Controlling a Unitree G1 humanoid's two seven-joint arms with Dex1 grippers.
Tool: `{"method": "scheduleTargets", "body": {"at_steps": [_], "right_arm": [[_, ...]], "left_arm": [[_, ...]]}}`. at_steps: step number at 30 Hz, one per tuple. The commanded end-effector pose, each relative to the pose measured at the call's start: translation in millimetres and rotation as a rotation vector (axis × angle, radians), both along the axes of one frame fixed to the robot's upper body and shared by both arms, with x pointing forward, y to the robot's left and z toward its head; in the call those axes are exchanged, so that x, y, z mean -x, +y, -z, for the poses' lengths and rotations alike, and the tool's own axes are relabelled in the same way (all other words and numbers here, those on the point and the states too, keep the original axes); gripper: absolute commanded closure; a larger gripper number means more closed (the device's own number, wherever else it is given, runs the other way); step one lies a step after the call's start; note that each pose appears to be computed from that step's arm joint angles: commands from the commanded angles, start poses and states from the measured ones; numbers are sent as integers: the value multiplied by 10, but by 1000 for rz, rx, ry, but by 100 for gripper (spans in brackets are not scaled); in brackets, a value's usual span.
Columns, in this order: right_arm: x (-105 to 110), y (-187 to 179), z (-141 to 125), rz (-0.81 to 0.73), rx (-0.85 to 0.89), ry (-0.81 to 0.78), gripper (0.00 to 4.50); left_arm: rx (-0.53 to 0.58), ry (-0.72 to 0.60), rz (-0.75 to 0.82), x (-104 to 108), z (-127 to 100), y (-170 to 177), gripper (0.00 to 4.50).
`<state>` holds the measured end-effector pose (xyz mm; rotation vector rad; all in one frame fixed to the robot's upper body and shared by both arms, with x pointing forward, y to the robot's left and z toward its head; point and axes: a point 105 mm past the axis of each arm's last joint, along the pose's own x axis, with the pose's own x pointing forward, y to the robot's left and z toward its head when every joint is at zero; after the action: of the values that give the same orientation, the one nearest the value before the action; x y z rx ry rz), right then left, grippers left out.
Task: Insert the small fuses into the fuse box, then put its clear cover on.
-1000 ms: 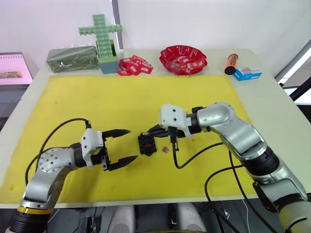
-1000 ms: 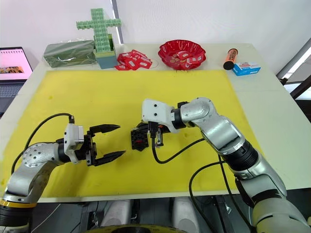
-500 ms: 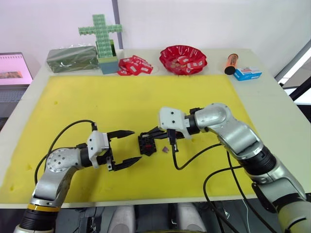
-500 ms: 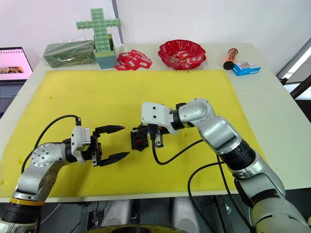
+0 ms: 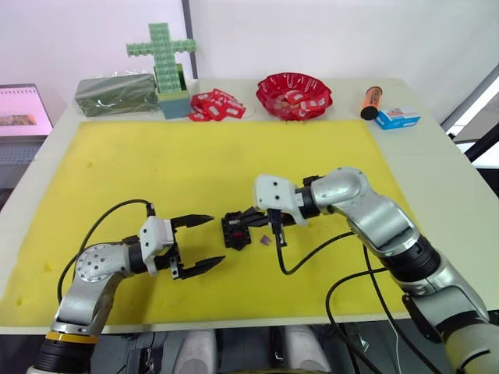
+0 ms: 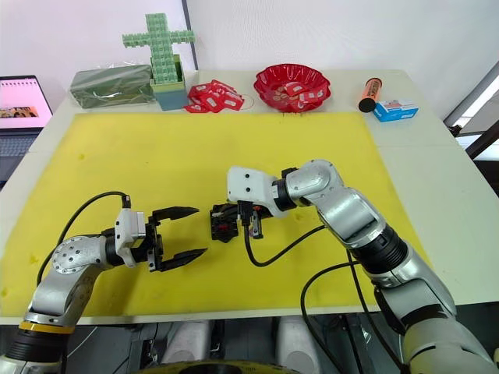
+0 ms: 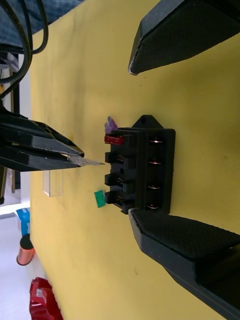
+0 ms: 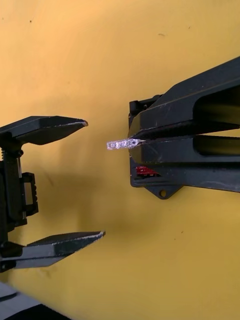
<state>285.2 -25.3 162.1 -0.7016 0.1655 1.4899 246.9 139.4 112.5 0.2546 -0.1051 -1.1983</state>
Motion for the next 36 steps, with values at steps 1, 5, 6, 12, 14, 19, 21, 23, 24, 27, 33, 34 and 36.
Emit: {"method": "scheduleTargets", "body": {"at_steps": [1, 5, 6, 12, 14, 19, 21, 23, 24, 27, 33, 34, 36], "right_arm": [[7, 58, -62, -21, -27, 5, 450], [-13, 67, -55, -28, -21, 13, 450], [-26, 60, -44, -28, -14, 11, 450], [-41, 47, -19, -42, 1, 19, 450], [-40, 50, -18, -44, 2, 22, 450], [-59, 33, 5, -37, 15, 23, 450], [-63, 25, 10, -36, 18, 23, 450], [-60, 27, 8, -37, 17, 27, 450], [-56, 28, 9, -39, 18, 29, 450], [-63, 27, 25, -37, 24, 29, 450], [-56, 29, 56, -37, 27, 37, 450], [-51, 31, 64, -40, 30, 37, 450], [-54, 41, 75, -40, 31, 33, 450]], "left_arm": [[11, -39, 18, 2, -65, -43, 2], [12, -44, 19, -5, -84, -67, 2], [12, -45, 20, -6, -88, -74, 2], [14, -48, 23, -19, -105, -134, 2], [14, -48, 26, -18, -104, -149, 2], [12, -51, 28, -14, -123, -173, 2], [11, -51, 28, -12, -136, -176, 2], [7, -52, 28, -10, -150, -174, 2], [6, -54, 29, -12, -169, -179, 2], [5, -61, 32, -24, -236, -217, 2], [7, -63, 32, -39, -338, -261, 2], [6, -63, 30, -42, -359, -263, 2], [0, -59, 27, -47, -372, -259, 2]]}}
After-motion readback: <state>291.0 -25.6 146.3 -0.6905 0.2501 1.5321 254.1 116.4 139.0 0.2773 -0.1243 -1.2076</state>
